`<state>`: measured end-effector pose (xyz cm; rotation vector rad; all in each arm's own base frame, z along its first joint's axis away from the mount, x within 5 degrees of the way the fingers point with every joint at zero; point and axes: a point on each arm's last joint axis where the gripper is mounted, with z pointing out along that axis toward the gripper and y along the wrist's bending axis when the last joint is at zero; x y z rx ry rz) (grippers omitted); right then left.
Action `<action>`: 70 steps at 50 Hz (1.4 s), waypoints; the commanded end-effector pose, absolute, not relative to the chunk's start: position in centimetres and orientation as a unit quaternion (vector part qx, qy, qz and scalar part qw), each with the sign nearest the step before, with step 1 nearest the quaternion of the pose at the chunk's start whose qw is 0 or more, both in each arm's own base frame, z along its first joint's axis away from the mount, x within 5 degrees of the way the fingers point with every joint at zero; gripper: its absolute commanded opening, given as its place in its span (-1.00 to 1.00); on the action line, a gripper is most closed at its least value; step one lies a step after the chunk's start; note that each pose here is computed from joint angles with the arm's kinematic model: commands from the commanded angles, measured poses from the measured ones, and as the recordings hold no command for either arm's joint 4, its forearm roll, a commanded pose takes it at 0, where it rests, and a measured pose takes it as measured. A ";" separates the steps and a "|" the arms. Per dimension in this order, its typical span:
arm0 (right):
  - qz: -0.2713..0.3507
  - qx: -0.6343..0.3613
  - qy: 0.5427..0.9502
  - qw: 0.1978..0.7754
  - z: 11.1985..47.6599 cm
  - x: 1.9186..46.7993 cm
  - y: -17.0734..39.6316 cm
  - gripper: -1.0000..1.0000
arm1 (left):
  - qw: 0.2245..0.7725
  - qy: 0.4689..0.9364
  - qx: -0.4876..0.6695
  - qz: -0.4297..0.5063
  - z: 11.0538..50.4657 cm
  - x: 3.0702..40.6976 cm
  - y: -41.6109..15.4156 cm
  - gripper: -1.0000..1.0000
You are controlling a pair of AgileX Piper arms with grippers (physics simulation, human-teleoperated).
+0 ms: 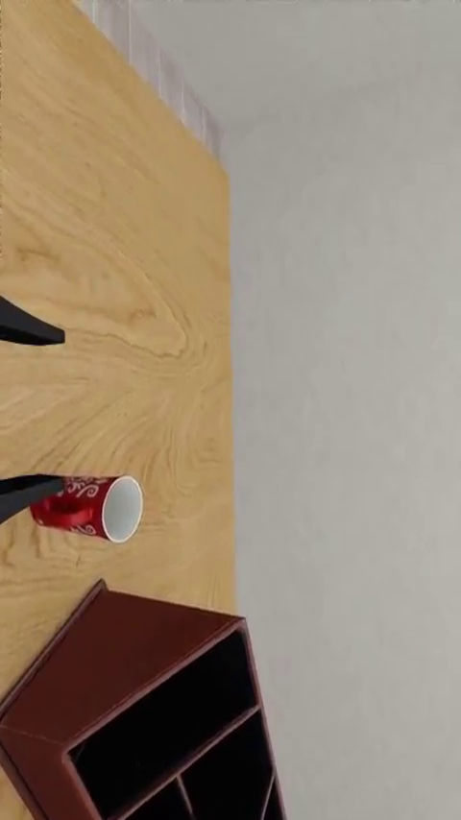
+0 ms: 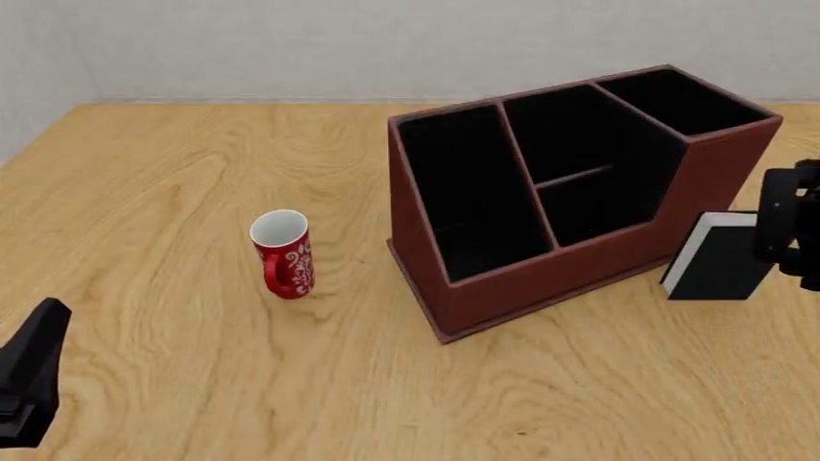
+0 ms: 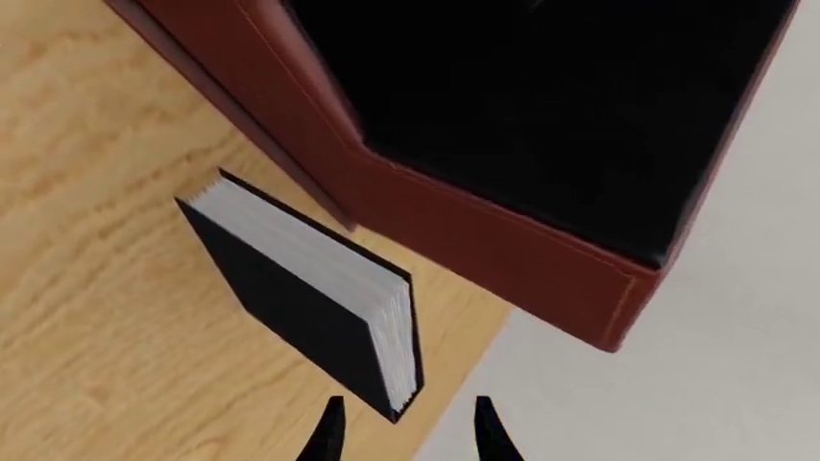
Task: Pick up the book and place it in the left compartment of the caddy.
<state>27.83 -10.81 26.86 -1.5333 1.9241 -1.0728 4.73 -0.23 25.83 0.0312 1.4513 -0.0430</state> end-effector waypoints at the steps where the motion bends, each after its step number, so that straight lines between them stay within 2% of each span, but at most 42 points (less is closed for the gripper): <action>1: -0.384 -0.563 0.696 0.225 26.1 28.5 -10.8 1.00 | 0.747 0.665 0.011 -0.018 25.7 4.8 -0.2 1.00; 28: -0.362 -0.576 0.698 0.221 23.1 30.1 -10.4 1.00 | 0.745 0.667 0.007 -0.011 25.3 5.1 -0.1 1.00; 53: -0.345 -0.580 0.705 0.219 22.6 30.0 -9.8 1.00 | 0.745 0.667 0.006 -0.013 25.0 5.1 -0.1 1.00; 54: -0.345 -0.580 0.705 0.220 22.6 29.9 -9.8 -1.00 | 0.745 0.667 0.006 -0.012 25.0 5.1 -0.1 1.00; 70: -0.338 -0.583 0.706 0.216 22.7 29.0 -9.4 -1.00 | 0.745 0.667 0.005 -0.015 25.1 4.9 -0.1 1.00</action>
